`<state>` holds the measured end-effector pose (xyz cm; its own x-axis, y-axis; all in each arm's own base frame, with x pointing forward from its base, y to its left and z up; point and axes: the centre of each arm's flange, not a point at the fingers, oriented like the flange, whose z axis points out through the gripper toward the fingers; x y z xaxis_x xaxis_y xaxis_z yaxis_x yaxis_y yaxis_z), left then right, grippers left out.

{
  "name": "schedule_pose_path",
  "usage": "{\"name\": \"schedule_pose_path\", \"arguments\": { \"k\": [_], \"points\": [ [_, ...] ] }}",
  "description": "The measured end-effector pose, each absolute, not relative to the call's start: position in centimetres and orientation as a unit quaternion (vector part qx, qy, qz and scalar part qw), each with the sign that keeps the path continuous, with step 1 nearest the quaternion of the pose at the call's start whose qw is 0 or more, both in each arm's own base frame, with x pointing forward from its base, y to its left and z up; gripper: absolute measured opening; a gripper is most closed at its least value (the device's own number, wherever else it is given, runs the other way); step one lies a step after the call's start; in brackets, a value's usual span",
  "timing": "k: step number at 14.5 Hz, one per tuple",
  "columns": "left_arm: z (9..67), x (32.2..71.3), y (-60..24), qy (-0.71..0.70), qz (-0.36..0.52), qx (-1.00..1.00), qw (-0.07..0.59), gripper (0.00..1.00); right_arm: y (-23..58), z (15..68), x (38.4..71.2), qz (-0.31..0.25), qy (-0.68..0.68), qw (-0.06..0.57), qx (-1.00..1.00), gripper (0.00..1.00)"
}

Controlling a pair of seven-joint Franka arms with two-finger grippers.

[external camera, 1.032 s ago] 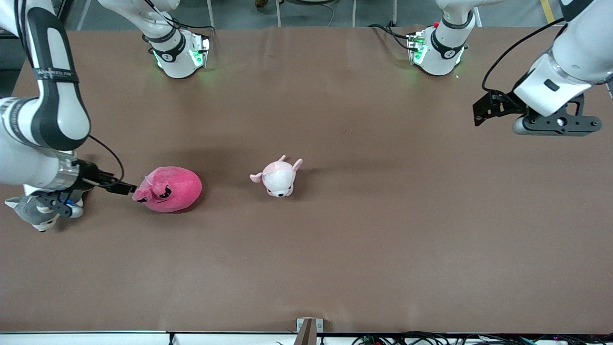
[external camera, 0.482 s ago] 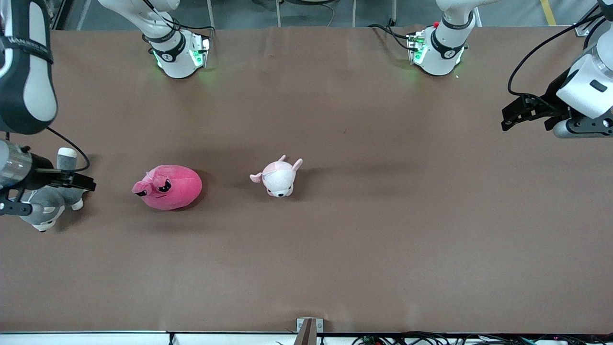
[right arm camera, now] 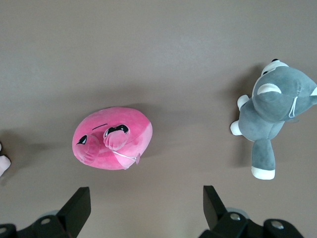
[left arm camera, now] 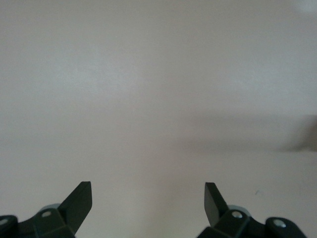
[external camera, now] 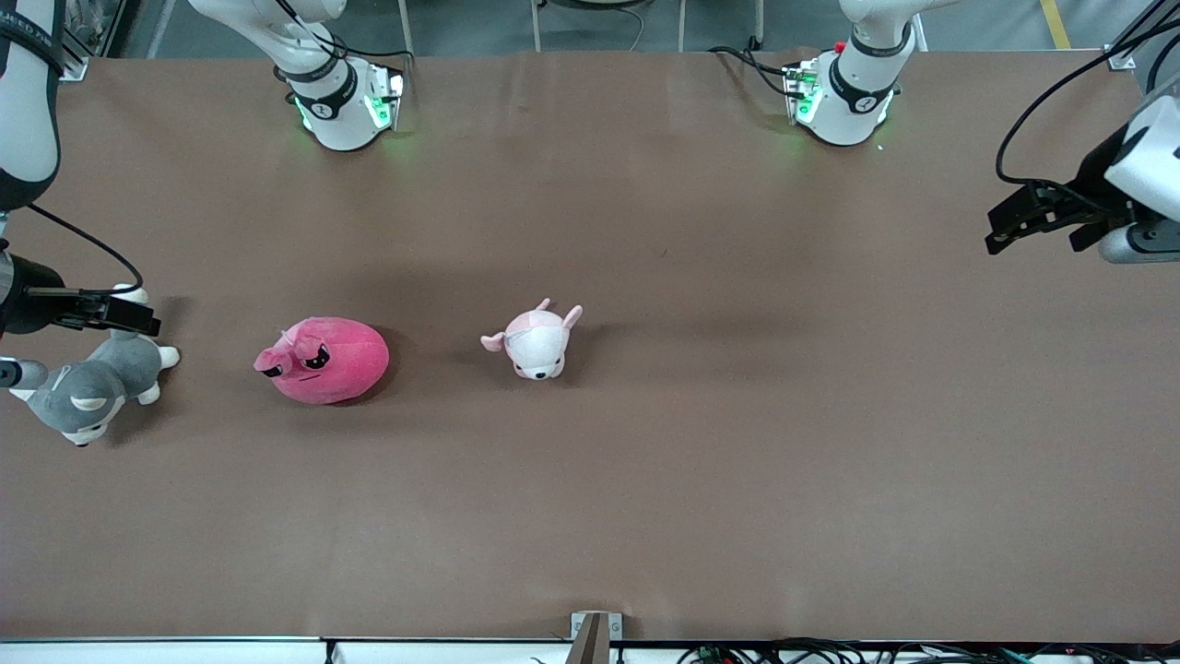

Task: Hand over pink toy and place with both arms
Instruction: 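Open the right gripper and withdraw it from the pink plush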

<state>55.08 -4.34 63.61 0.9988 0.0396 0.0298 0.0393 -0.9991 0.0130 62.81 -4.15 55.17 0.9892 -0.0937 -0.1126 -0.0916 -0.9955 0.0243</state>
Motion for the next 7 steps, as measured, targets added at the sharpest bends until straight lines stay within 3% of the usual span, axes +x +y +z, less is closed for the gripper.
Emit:
{"name": "schedule_pose_path", "arguments": {
  "k": [7],
  "points": [
    [63.5, 55.4, -0.3, 0.008, 0.017, 1.0, 0.006, 1.0, -0.8, 57.3, 61.5, -0.073, -0.021, 0.009, 0.997, 1.0]
  ]
}}
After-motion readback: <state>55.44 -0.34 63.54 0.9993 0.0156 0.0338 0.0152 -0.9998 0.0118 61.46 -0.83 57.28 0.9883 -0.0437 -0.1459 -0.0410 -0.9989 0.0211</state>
